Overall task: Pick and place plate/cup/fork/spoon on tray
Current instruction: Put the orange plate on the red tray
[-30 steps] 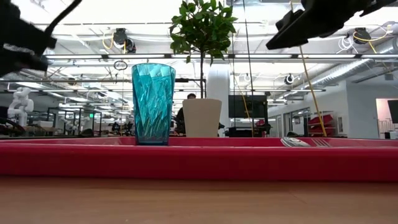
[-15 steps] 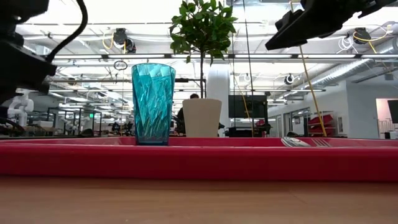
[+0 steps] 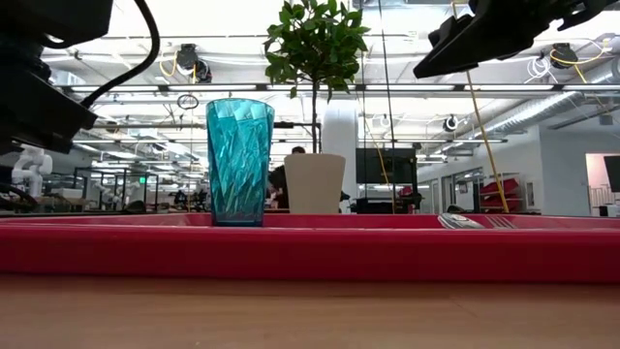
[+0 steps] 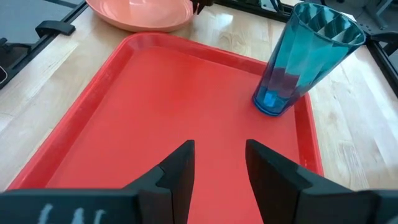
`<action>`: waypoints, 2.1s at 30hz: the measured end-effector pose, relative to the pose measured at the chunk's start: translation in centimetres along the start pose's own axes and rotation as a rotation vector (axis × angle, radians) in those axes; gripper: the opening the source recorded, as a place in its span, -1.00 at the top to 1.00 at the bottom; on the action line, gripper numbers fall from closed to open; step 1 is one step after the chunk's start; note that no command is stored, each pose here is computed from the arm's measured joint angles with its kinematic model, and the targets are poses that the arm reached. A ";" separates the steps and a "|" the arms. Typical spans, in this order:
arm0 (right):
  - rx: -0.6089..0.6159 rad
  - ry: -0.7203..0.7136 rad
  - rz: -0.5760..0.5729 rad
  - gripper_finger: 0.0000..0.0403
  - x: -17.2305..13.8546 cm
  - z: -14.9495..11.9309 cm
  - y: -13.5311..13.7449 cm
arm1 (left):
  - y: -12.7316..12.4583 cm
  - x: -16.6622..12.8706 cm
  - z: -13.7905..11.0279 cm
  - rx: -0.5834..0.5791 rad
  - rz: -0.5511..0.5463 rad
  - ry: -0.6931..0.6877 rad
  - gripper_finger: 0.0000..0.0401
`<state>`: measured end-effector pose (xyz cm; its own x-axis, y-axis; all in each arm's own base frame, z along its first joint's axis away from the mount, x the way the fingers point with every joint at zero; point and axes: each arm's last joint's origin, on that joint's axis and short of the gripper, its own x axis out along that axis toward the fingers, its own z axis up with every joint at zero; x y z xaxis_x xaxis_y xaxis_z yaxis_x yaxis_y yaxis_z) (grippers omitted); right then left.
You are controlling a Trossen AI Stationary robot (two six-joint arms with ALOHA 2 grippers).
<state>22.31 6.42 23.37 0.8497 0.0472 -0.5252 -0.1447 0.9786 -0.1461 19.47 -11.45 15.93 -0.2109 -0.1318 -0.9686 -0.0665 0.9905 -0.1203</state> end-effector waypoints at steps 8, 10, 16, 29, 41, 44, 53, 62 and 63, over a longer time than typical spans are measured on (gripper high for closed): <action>-0.011 0.003 0.000 0.34 0.0 0.0 0.0 | -0.1 -0.8 -0.6 0.008 -0.084 0.017 0.97; -0.012 0.003 -0.001 0.34 0.0 0.0 0.0 | 0.0 -1.3 -1.0 0.008 -0.097 0.005 0.98; -0.012 0.003 -0.002 0.33 0.0 0.0 0.0 | 0.7 -3.0 -2.3 -0.034 -0.127 -0.024 0.98; -0.038 0.003 -0.003 0.33 0.0 0.0 0.0 | 2.9 -6.7 -1.9 -0.209 -0.246 -0.206 0.98; -0.079 0.027 0.000 0.33 0.7 -2.6 0.2 | 4.5 -8.1 1.1 -0.622 -0.454 -0.368 0.98; -0.136 0.058 -0.056 0.33 0.8 -3.5 0.1 | 4.6 -8.0 1.2 -0.705 -0.473 -0.345 0.98; -0.164 0.026 -0.160 0.33 0.9 -3.1 -0.4 | 4.5 -8.0 1.9 -0.904 -0.494 -0.383 0.98; -0.187 0.023 -0.158 0.33 0.9 -3.1 -0.4 | 4.0 -6.6 5.4 -0.984 -0.557 -0.437 0.98; -0.180 0.024 -0.155 0.33 0.9 -3.1 -0.4 | 3.9 -6.4 5.8 -0.990 -0.562 -0.441 0.98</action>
<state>21.53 5.49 20.39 0.8570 -0.1079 -0.5039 -0.1033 0.9221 -0.3730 26.17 -6.49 20.44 0.4227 -0.3169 -0.8491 -0.7965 0.3169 -0.5149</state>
